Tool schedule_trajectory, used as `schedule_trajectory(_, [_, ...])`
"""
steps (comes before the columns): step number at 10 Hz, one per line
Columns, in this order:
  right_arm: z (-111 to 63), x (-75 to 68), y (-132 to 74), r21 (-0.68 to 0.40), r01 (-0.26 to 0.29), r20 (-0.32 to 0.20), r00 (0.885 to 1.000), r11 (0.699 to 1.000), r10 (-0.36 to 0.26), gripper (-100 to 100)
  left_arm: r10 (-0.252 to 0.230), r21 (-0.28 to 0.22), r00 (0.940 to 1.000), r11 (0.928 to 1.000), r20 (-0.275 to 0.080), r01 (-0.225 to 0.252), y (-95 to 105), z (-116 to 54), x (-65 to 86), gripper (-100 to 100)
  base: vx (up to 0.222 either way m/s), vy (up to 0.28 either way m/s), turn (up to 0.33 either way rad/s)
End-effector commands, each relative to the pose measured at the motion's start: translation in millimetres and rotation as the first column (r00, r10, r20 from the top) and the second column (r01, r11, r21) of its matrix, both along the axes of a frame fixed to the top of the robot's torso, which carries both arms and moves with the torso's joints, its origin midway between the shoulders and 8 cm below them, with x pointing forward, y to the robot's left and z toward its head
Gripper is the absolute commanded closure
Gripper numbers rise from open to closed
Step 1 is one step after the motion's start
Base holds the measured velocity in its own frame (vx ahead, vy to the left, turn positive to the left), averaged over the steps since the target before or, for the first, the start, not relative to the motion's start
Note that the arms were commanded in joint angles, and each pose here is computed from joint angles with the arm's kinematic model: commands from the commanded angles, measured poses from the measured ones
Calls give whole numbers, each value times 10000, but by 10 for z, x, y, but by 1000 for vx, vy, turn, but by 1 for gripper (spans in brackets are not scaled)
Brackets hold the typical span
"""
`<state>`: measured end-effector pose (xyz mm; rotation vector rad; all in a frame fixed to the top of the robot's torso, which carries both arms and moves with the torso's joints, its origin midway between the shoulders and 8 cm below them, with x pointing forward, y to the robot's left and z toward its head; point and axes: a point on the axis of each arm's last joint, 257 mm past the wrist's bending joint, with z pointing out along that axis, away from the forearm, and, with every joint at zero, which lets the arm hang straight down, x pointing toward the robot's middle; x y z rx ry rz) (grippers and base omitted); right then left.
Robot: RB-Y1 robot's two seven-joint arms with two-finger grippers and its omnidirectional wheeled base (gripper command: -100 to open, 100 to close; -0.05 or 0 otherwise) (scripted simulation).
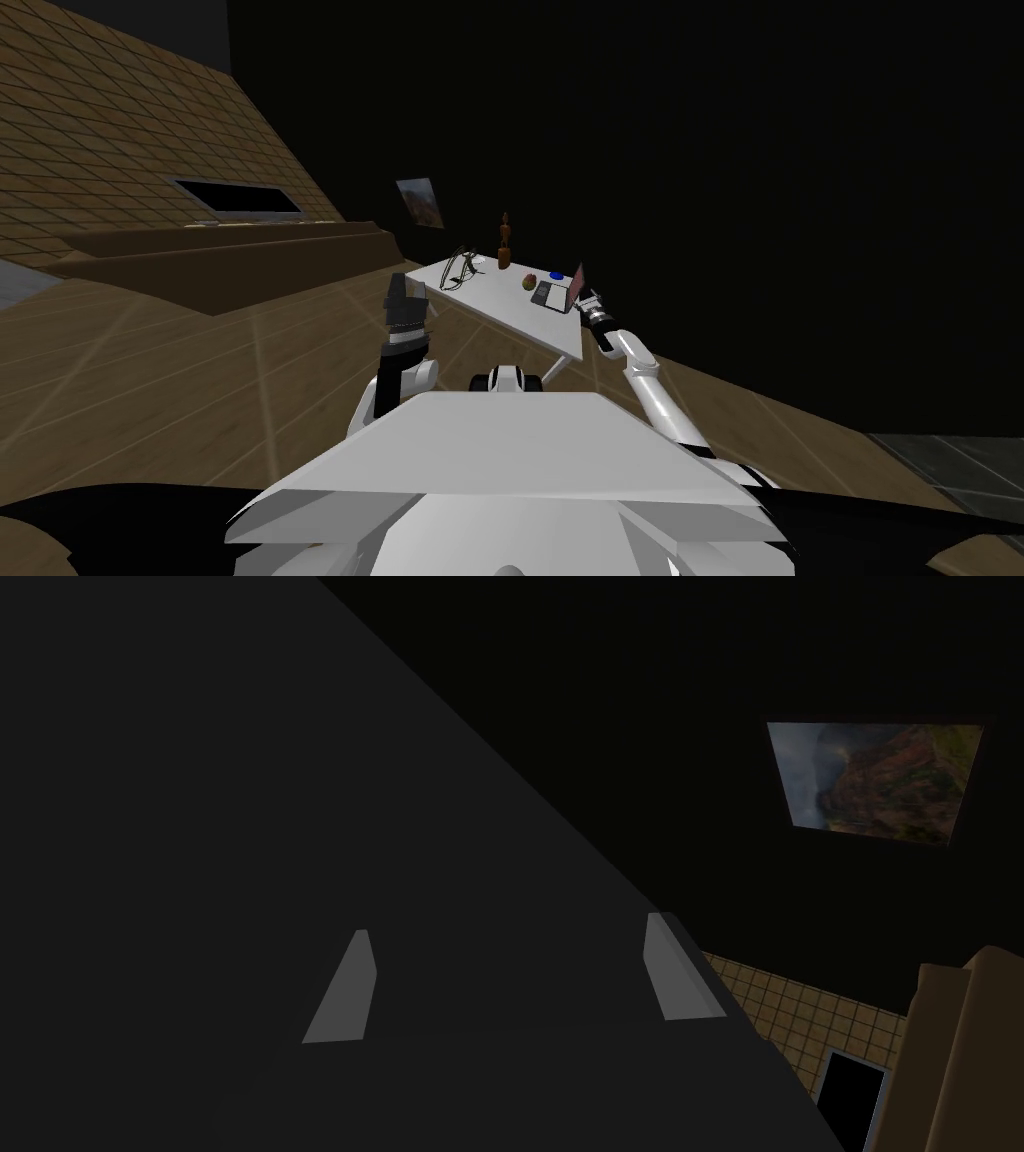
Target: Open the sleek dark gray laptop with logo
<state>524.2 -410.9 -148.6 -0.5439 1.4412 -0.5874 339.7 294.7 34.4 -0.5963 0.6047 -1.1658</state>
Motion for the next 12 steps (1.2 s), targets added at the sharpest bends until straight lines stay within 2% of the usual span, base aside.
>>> schedule_trajectory(1, [47,62,-274,-1450,521,-103,9985,9881,-542,-100,0,0,10000,10000,0,0,0,0,0,0,35,72,23])
schedule_trajectory(4, [105,104,-529,-2763,987,-119,9943,9560,-1061,-100,0,0,10000,10000,0,0,0,0,0,0,41,52,20])
schedule_trajectory(5, [84,86,-449,-2434,859,-123,9957,9661,-917,-100,0,1,10000,10000,0,0,0,0,0,0,23,23,5])
schedule_trajectory(6, [143,99,-556,-2518,937,-117,9949,9632,-999,-100,0,1,10000,10000,0,0,0,0,0,0,71,27,28])
schedule_trajectory(8, [135,109,-558,-2532,933,-117,9950,9629,-995,-100,1,1,10000,10000,-1,-1,0,0,0,0,75,23,10])
schedule_trajectory(9, [148,111,-566,-2526,945,-102,9949,9630,-1003,100,1,1,10000,10000,0,-1,0,0,0,0,12,-5,-22])
schedule_trajectory(10, [147,52,-701,-3252,879,-301,9942,9415,-1032,100,0,1,10000,10000,0,0,0,0,0,0,90,106,-22])
schedule_trajectory(12, [101,-15,-815,-3933,715,-593,9929,9166,-1029,100,0,-1,10000,10000,0,0,0,0,0,0,101,180,-50])
